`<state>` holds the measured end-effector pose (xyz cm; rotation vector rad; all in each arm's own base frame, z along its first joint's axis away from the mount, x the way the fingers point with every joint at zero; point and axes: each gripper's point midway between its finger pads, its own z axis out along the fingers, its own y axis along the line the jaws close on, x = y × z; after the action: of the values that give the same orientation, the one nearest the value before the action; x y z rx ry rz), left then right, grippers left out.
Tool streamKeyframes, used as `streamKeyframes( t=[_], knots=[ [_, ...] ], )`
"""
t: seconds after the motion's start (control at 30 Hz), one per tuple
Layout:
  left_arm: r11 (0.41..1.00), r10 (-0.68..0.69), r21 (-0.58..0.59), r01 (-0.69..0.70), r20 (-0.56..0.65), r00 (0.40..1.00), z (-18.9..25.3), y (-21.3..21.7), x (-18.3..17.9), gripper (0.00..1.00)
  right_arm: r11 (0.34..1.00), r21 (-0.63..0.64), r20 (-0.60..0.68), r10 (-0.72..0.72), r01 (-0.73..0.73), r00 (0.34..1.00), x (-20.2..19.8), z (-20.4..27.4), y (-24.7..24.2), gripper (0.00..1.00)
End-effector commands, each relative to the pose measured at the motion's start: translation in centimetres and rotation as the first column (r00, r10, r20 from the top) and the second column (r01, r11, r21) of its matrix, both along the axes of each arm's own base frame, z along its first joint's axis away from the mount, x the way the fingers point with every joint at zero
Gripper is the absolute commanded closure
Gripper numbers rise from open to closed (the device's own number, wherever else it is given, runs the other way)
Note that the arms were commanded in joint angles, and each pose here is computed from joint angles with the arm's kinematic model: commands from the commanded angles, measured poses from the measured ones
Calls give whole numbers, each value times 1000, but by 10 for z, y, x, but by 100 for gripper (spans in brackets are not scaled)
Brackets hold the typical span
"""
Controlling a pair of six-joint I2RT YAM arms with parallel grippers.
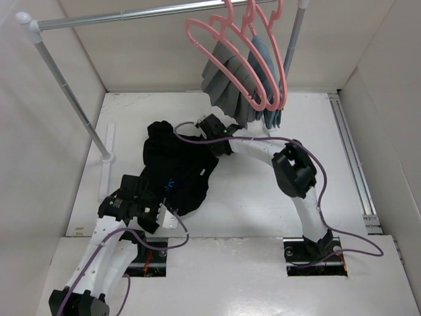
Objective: Place the t-shirt on the hanger
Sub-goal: Move the tshirt to the center of the board, then grab a hanger with the right arm
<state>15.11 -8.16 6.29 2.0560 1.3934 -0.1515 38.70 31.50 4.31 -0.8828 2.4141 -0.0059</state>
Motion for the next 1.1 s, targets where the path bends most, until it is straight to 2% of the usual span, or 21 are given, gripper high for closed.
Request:
streamKeyframes(
  t=[0.0,0.1,0.13,0.17,0.2,0.23,0.3,0.37,0.4,0.47,0.5,0.57,0.63,0.67,0.7,0.83,0.87,0.9,0.93,0.97,1.07],
  knots=[
    [955,-177,-241,172,3,984,39,-44,-24,100,997,-70,205,51,-37,977,46,70,20,100],
    [935,-190,-303,185,14,982,53,-54,-25,100,996,-41,299,88,-80,950,62,106,42,100],
    [924,-202,-331,191,2,979,58,-57,-30,99,992,-19,305,124,-124,944,59,112,54,95],
    [920,-207,-342,191,-8,978,58,-59,-33,87,988,-13,319,149,-154,936,58,115,63,87],
    [915,-211,-351,199,4,978,61,-60,-34,70,984,-37,324,176,-174,930,58,115,62,60],
    [912,-214,-359,200,2,977,62,-61,-37,41,977,-36,332,209,-209,920,52,123,70,45],
    [912,-200,-365,186,1,980,59,-60,-42,27,968,-59,339,250,-245,907,38,126,75,27],
    [921,-160,-355,162,34,987,61,-57,-36,6,962,-85,347,273,-260,897,27,129,75,22],
    [920,-142,-364,146,36,989,61,-57,-35,0,957,-85,347,290,-277,892,17,132,79,22],
    [907,-76,-406,110,99,992,79,-60,-16,0,956,-77,356,293,-285,887,0,146,74,20],
    [883,30,-468,-20,14,999,87,-61,-12,0,956,-62,359,291,-288,887,-9,152,75,19],
    [831,136,-544,-120,-10,991,107,-63,4,0,935,-32,374,339,-353,863,-42,173,80,19],
    [715,289,-652,-254,-56,956,133,-61,27,0,895,8,387,408,-446,827,-75,192,94,19],
    [669,336,-686,-287,-66,940,142,-59,34,0,881,40,408,417,-472,812,-88,213,89,14],
    [618,399,-732,-286,-22,917,163,-54,46,0,867,80,415,420,-492,807,-96,225,88,14],
    [484,487,-821,-303,-35,873,196,-45,47,0,760,219,460,472,-611,752,-139,287,77,14],
    [471,486,-828,-305,-45,873,198,-45,45,0,746,234,475,472,-624,742,-145,301,73,14],
    [450,493,-838,-309,-55,868,202,-45,45,0,698,265,534,467,-665,704,-160,349,62,14],
    [450,493,-838,-309,-55,868,202,-45,45,0,698,266,535,467,-665,704,-160,349,62,14],
    [451,484,-843,-293,-44,874,205,-46,41,0,642,297,615,438,-707,656,-170,401,54,15],
    [453,474,-831,-322,-82,877,192,-48,41,0,615,317,673,390,-722,628,-171,438,43,15]
  ],
)
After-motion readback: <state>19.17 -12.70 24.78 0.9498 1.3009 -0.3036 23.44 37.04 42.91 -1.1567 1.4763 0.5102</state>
